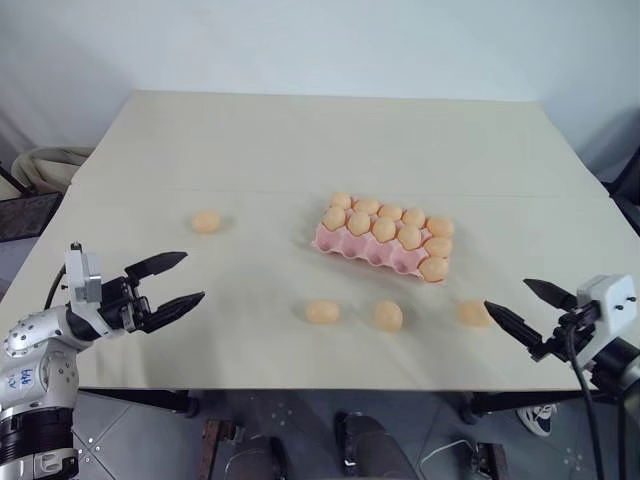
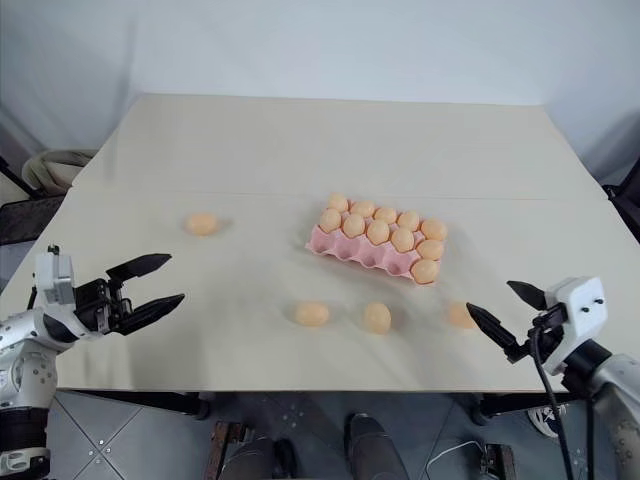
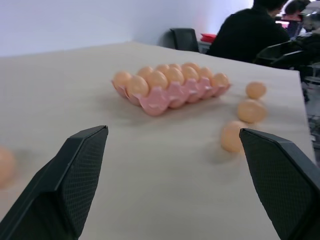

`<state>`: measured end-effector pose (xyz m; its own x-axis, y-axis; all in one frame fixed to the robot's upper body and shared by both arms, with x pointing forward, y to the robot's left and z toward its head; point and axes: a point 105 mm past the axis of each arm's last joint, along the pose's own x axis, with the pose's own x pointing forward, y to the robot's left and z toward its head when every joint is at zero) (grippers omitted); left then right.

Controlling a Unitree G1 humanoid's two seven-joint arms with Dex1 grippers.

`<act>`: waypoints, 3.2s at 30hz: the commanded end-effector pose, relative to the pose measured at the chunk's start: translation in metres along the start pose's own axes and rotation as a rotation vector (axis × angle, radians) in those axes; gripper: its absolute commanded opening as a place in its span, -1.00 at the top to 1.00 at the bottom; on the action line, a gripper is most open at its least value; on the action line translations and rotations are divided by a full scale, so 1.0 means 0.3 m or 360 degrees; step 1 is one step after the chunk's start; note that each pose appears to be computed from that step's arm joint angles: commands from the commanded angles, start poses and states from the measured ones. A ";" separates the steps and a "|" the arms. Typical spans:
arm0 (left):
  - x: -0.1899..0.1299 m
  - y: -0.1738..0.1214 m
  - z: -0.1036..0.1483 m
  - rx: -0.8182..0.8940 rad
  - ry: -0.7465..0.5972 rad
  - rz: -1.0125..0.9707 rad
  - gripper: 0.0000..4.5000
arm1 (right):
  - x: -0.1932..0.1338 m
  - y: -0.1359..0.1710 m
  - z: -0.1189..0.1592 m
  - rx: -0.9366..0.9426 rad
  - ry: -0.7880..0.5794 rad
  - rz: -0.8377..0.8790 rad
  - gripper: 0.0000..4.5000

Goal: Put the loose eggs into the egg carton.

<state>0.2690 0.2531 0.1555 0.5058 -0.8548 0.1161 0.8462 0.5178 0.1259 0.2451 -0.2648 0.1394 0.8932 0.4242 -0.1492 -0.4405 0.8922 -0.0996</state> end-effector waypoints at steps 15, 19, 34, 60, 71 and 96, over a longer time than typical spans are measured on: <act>0.004 -0.044 0.026 0.0089 -0.0022 -0.0118 -0.99 | 0.104 -0.003 -0.106 -0.0002 0.0110 -0.0086 -1.00; 0.015 -0.038 0.031 0.0097 -0.0026 -0.0119 -0.99 | 0.107 -0.009 -0.128 0.0010 0.0154 -0.0113 -1.00; 0.037 -0.026 0.034 0.0115 -0.0036 -0.0110 -1.00 | 0.135 0.027 -0.115 -0.0012 0.0187 -0.0063 0.24; 0.040 -0.034 0.052 0.0143 -0.0059 -0.0080 -1.00 | 0.450 0.167 0.095 -0.0134 -0.0027 0.0113 0.24; 0.044 -0.032 0.049 0.0144 -0.0065 -0.0063 -1.00 | 0.427 0.192 0.152 -0.0206 -0.0162 0.0256 -0.99; 0.073 -0.020 0.043 0.0127 -0.0076 -0.0116 -1.00 | 0.212 0.351 0.002 -0.0068 0.0234 0.0730 -0.99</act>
<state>0.2742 0.2331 0.1622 0.4492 -0.8826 0.1384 0.8657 0.4683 0.1768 0.2547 -0.1512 0.1139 0.5804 0.7322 -0.3566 -0.7823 0.6229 0.0058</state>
